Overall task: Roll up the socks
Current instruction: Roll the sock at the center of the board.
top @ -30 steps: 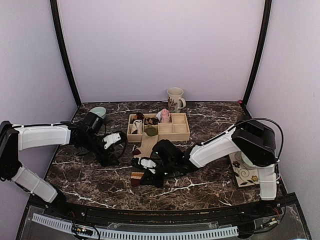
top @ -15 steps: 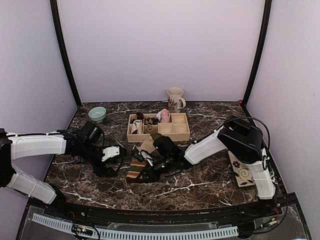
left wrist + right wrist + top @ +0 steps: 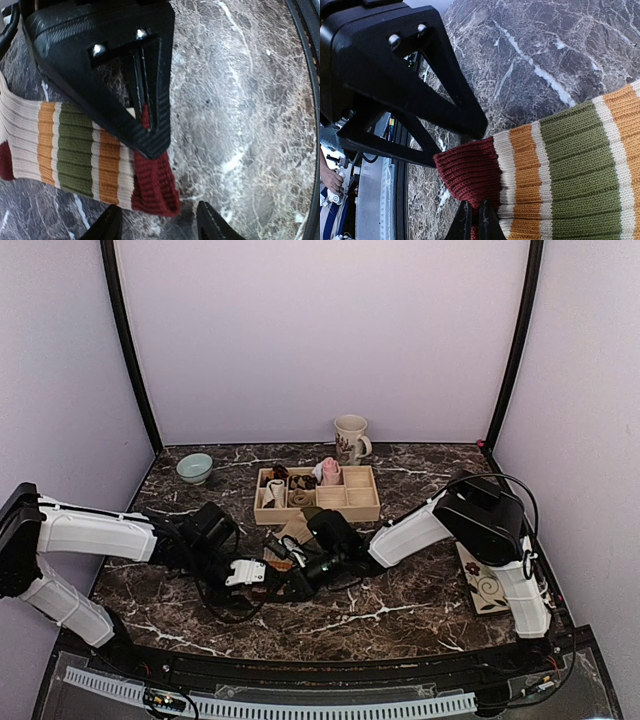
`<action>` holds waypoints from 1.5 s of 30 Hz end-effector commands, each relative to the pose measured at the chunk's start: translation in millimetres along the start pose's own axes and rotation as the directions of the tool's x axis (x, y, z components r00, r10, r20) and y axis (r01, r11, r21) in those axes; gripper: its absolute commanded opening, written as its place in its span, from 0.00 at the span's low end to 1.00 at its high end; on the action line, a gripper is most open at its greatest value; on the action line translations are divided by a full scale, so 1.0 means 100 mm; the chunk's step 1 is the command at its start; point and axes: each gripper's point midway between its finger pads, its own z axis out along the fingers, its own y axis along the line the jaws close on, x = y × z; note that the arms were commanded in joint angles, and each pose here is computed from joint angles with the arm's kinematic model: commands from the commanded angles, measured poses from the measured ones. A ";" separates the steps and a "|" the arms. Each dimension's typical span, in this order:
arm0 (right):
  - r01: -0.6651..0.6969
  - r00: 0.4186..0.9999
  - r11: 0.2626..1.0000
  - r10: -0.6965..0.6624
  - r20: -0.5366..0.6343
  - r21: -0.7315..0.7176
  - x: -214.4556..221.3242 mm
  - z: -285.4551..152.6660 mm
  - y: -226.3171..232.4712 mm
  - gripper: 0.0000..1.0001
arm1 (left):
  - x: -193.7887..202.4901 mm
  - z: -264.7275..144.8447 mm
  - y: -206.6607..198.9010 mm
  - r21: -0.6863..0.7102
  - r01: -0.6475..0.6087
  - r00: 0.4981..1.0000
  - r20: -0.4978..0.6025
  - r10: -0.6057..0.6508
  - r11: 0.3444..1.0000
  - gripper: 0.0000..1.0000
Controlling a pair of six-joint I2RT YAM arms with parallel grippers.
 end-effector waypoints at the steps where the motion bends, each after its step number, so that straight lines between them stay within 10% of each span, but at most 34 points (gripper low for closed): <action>1: -0.164 0.978 0.974 0.181 -0.100 0.156 0.56 -0.01 -0.54 0.03 | -0.16 0.02 0.17 -0.075 -0.050 0.999 0.013 0.051 0.996 0.52; 12: -0.167 0.980 0.973 0.181 -0.079 0.160 0.50 -0.05 -0.52 0.05 | -0.16 0.12 0.12 -0.046 -0.062 0.998 -0.003 0.062 0.997 0.16; 19: -0.163 0.982 0.974 0.176 -0.070 0.158 0.46 -0.06 -0.51 0.11 | -0.13 0.14 0.09 -0.035 -0.049 0.999 -0.013 0.049 0.998 0.15; 26: -0.102 0.992 0.985 0.092 0.081 0.141 0.10 -0.31 -0.30 0.43 | -0.10 0.21 0.06 0.009 0.020 0.999 -0.044 -0.019 1.000 0.00; 29: -0.081 0.989 0.984 0.060 0.135 0.158 -0.03 -0.46 -0.27 0.97 | -0.09 0.22 0.05 0.011 0.020 0.999 -0.038 -0.020 1.000 0.00; 37: -0.060 0.964 0.955 -0.020 0.265 0.291 -0.03 -0.94 -0.20 0.99 | -0.07 0.26 -0.02 0.066 0.037 0.998 -0.047 -0.034 0.997 0.00; 45: -0.212 0.684 0.682 -0.408 0.604 0.700 -0.47 -2.51 0.12 0.99 | -0.14 0.15 0.15 0.134 0.136 0.990 0.002 -0.138 0.982 0.00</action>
